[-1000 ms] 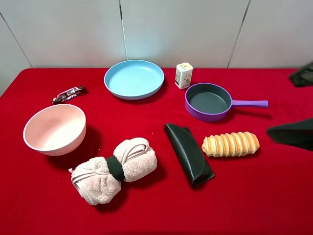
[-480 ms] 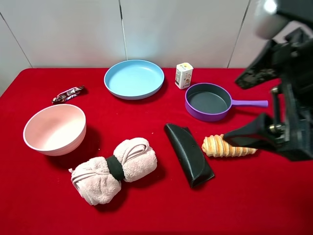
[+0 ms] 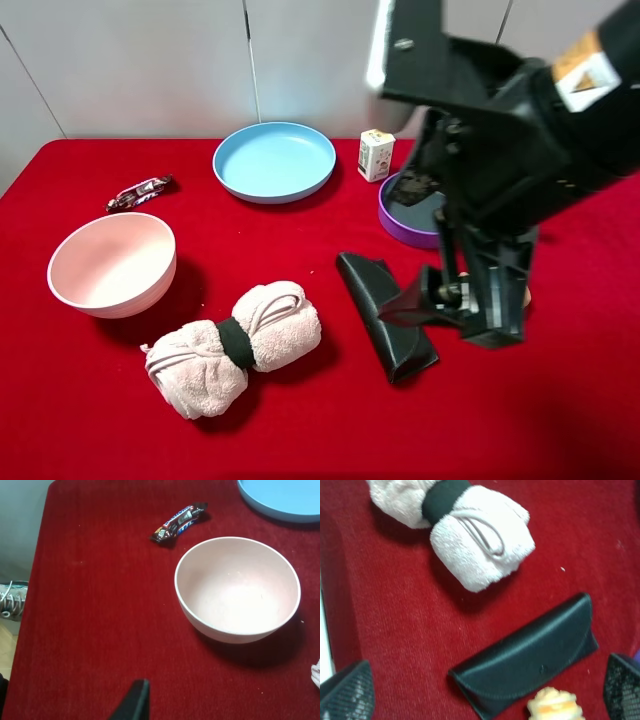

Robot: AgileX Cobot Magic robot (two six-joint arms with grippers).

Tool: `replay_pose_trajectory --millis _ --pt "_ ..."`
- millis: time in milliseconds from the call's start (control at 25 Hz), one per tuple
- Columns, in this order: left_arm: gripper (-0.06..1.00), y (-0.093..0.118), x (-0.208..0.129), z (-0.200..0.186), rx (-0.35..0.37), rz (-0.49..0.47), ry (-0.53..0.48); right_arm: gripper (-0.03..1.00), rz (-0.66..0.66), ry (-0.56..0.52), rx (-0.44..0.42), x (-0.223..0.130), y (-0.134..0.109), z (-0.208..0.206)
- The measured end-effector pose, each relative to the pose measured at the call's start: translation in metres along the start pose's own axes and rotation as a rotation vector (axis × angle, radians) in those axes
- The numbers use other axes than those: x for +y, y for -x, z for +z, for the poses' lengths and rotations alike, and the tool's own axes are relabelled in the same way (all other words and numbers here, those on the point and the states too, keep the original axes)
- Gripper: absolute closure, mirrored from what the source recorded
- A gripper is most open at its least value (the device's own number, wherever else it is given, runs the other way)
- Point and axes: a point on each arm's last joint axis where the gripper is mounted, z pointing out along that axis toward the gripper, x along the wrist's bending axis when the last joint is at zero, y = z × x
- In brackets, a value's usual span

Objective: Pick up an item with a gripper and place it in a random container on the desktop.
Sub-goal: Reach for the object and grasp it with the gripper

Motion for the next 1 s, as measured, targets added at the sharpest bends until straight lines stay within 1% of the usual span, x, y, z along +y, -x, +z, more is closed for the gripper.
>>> replay_pose_trajectory --millis 400,680,1000 --pt "-0.04 0.000 0.000 0.000 0.000 0.000 0.000 0.27 -0.100 -0.039 0.022 0.033 0.000 0.025" --pt "-0.04 0.000 0.000 0.000 0.000 0.000 0.000 0.27 -0.117 -0.073 0.046 0.052 0.005 0.050" --pt "-0.04 0.000 0.000 0.000 0.000 0.000 0.000 0.27 -0.160 -0.121 0.069 0.060 0.012 0.086"
